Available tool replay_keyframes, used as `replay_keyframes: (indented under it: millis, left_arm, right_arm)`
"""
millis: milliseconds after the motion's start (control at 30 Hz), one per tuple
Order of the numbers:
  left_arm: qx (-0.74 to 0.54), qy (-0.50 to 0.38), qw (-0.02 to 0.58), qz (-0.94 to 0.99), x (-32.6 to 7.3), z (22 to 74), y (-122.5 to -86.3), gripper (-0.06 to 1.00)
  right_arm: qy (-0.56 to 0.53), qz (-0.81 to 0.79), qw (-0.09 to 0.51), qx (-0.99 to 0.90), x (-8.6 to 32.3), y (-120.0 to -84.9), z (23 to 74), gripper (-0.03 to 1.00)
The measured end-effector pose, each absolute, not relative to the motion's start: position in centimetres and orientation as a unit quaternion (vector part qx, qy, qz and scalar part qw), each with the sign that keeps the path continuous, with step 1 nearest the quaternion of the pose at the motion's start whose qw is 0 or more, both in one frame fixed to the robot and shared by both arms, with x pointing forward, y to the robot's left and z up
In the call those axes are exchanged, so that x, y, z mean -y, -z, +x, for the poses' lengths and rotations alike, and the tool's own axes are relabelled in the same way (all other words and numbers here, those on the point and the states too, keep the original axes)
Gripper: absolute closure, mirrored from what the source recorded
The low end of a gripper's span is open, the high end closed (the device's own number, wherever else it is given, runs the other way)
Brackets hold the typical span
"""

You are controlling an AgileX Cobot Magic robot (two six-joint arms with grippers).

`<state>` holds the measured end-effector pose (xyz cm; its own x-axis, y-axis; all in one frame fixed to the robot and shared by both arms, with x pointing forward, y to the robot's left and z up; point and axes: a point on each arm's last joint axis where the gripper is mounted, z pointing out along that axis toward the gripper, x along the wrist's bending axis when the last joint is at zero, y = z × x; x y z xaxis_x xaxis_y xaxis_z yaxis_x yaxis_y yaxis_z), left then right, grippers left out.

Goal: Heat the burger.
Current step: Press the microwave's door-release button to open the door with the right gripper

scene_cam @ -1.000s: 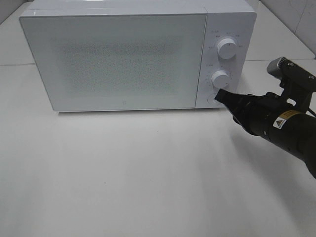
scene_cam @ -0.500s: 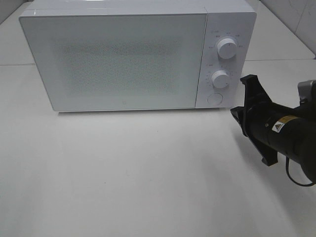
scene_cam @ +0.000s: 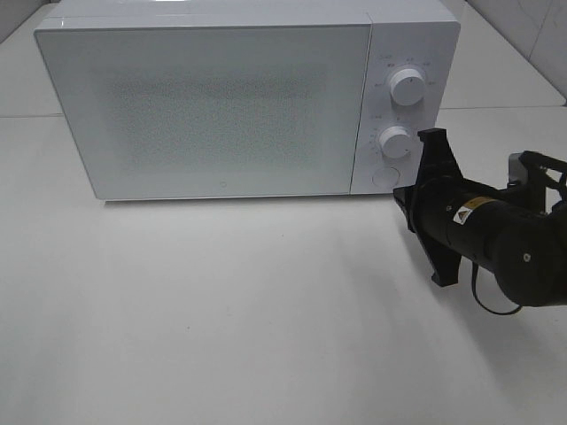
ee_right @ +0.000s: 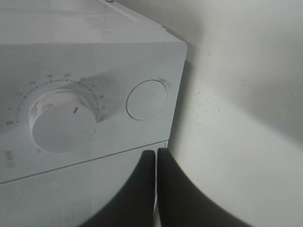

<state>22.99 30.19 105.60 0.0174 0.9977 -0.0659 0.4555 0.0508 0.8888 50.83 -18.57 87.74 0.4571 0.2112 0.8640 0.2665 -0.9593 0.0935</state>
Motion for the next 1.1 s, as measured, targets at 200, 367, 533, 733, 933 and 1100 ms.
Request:
replay_keyframes:
  millis: [200, 367, 533, 733, 933, 1100]
  left_arm:
    - [-0.61, -0.346, 0.392, 0.596, -30.2, 23.0, -105.6, -0.05]
    - [-0.61, -0.346, 0.392, 0.596, -30.2, 23.0, -105.6, -0.05]
    - [-0.61, -0.346, 0.392, 0.596, -30.2, 23.0, -105.6, -0.05]
    - [-0.61, -0.346, 0.392, 0.596, -30.2, 23.0, -105.6, -0.05]
    - [-0.61, -0.346, 0.392, 0.596, -30.2, 23.0, -105.6, -0.05]
    - [-0.61, -0.346, 0.392, 0.596, -30.2, 23.0, -105.6, -0.05]
  right_arm:
    - [0.497, -0.857, 0.033, 0.132, 18.0, -86.8, 51.9, 0.94]
    - [0.497, -0.857, 0.033, 0.131, 17.6, -86.2, 52.8, 0.94]
    - [0.499, -0.856, 0.034, 0.13, 17.2, -85.9, 53.6, 0.94]
    - [0.498, -0.857, 0.033, 0.13, 16.8, -85.2, 54.3, 0.94]
    - [0.502, -0.855, 0.033, 0.127, 16.6, -84.9, 55.2, 0.94]
    - [0.508, -0.852, 0.03, 0.12, 17.0, -85.1, 55.7, 0.94]
